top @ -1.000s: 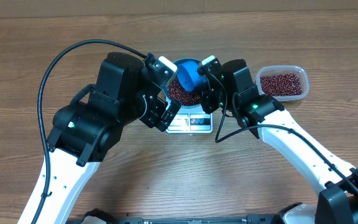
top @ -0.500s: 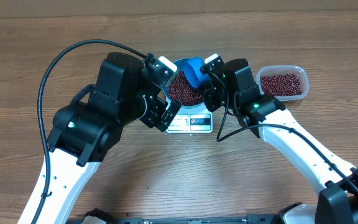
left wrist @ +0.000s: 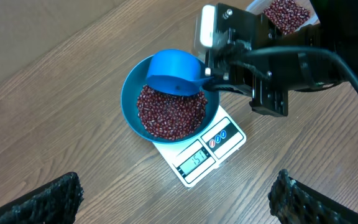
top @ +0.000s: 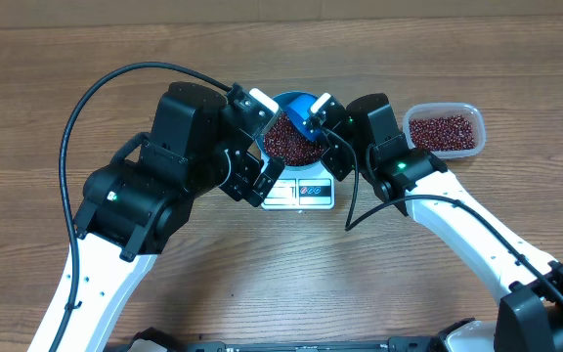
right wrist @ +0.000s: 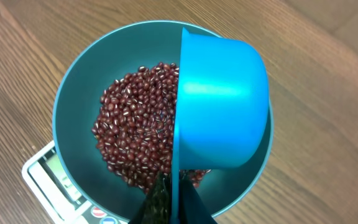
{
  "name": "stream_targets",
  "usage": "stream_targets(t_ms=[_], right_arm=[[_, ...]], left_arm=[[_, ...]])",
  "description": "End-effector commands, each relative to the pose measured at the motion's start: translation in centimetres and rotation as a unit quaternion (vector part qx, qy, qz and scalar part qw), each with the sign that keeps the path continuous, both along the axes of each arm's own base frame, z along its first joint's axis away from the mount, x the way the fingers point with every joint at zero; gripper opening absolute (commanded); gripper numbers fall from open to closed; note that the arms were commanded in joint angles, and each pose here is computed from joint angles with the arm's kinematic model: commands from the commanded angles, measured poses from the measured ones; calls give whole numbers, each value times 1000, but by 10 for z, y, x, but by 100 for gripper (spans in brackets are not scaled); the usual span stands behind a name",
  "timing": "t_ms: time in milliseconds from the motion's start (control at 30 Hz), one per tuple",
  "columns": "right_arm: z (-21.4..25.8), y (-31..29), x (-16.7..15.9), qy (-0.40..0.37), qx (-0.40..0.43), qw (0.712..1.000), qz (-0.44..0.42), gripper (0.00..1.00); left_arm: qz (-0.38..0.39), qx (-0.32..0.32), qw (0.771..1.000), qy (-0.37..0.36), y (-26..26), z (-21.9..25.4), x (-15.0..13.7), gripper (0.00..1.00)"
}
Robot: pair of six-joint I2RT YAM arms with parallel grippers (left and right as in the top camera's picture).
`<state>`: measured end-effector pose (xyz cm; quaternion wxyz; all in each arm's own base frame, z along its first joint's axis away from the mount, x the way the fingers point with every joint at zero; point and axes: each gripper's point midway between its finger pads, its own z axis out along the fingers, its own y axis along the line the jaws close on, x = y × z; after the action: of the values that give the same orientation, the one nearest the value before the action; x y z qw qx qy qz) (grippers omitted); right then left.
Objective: Scoop item into bowl and weigh 150g on scale
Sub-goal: 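Tilt the scoop with the right gripper to pour beans into the bowl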
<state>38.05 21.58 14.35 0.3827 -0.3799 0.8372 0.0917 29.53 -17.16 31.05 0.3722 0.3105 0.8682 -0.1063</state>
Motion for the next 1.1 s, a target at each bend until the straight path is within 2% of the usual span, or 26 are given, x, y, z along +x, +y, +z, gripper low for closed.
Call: stream_targets(t_ms=[0, 600, 1067], right_arm=[[11, 2, 7, -38, -25, 998, 35, 4], [-16, 23, 2, -18, -34, 997, 69, 4], [-17, 30, -2, -5, -17, 998, 64, 4]], left_arm=[[-2, -12, 1000, -3, -3, 7, 1, 100], [-2, -13, 1000, -3, -3, 7, 1, 100], [-2, -12, 1000, -3, -3, 7, 1, 99]])
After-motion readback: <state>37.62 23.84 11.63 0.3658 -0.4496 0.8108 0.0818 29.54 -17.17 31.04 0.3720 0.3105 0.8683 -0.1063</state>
